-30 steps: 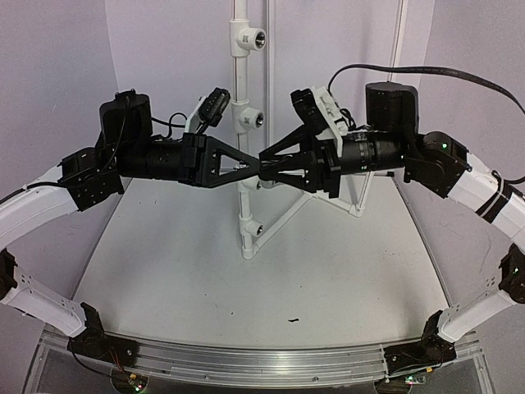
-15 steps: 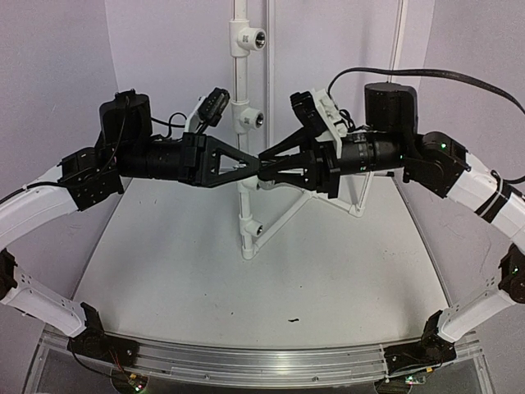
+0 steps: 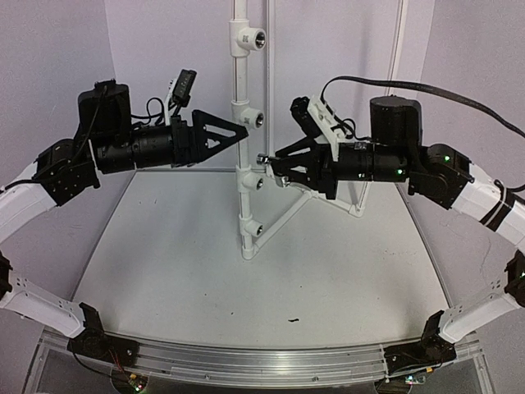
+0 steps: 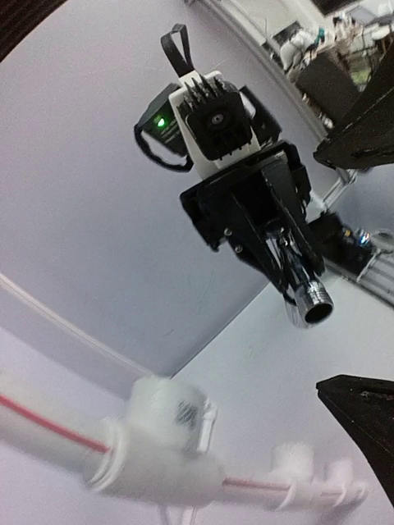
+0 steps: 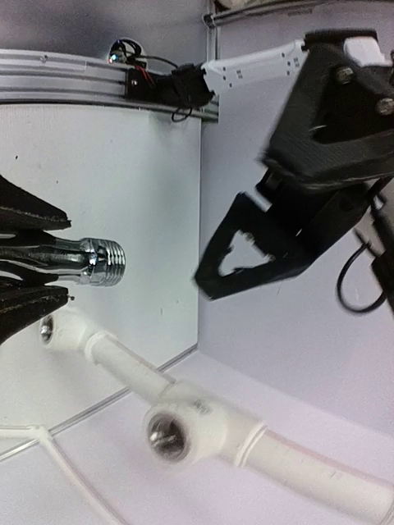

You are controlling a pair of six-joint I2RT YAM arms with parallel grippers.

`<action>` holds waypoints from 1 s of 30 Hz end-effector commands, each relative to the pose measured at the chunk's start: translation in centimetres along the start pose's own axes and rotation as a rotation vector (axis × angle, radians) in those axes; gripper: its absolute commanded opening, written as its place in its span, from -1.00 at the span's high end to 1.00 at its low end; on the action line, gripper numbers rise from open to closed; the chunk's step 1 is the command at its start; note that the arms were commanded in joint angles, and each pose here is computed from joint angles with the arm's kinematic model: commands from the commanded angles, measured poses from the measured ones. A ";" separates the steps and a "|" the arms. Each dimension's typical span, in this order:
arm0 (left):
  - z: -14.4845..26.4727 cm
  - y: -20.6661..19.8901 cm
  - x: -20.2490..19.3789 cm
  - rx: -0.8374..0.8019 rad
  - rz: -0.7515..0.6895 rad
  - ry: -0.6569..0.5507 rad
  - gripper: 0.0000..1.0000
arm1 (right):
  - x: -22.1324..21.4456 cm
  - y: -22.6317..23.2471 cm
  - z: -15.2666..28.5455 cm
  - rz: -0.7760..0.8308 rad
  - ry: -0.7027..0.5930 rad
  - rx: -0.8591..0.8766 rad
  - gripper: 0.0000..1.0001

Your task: Install the water faucets

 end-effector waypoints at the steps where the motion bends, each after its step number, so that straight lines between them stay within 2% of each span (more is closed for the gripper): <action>1: 2.7 0.6 3.9 0.345 -0.192 -0.216 -0.99 | 3.3 -1.7 4.4 -0.025 -0.120 -0.256 1.00; 4: 2.1 1.2 5.7 0.502 -0.350 -0.270 -0.99 | 3.5 -1.6 5.1 -0.003 -0.120 -0.267 1.00; 9: -1.6 2.1 7.3 0.620 -0.598 -0.256 -0.99 | 4.3 -1.7 5.7 0.015 -0.139 -0.275 1.00; 15: -5.0 4.0 9.2 0.634 -0.680 -0.293 -0.99 | 4.3 -1.8 5.3 0.011 -0.138 -0.272 1.00; 18: -6.2 4.5 9.0 0.575 -0.738 -0.305 -0.93 | 4.4 -1.8 5.1 0.005 -0.145 -0.266 1.00; 21: -6.8 4.8 9.1 0.566 -0.788 -0.335 -0.79 | 4.5 -1.9 5.0 -0.002 -0.148 -0.266 1.00; 25: -6.5 5.2 10.6 0.534 -0.816 -0.374 -0.37 | 4.9 -2.2 4.8 -0.017 -0.154 -0.275 1.00; 28: -6.8 5.2 10.7 0.489 -0.860 -0.366 -0.16 | 5.0 -2.4 4.7 -0.007 -0.147 -0.296 1.00; 30: -6.9 5.1 10.7 0.481 -0.912 -0.377 0.09 | 5.1 -2.7 4.6 0.006 -0.135 -0.323 1.00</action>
Point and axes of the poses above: each gripper's point midway between its finger pads, its own z axis back along the fingers, its own y axis along the line the jaws close on, x = y × z, the point moved 9 cm from there along z, back along the fingers, and after that the axes turned 1 degree about -z, right-handed, at the moved point
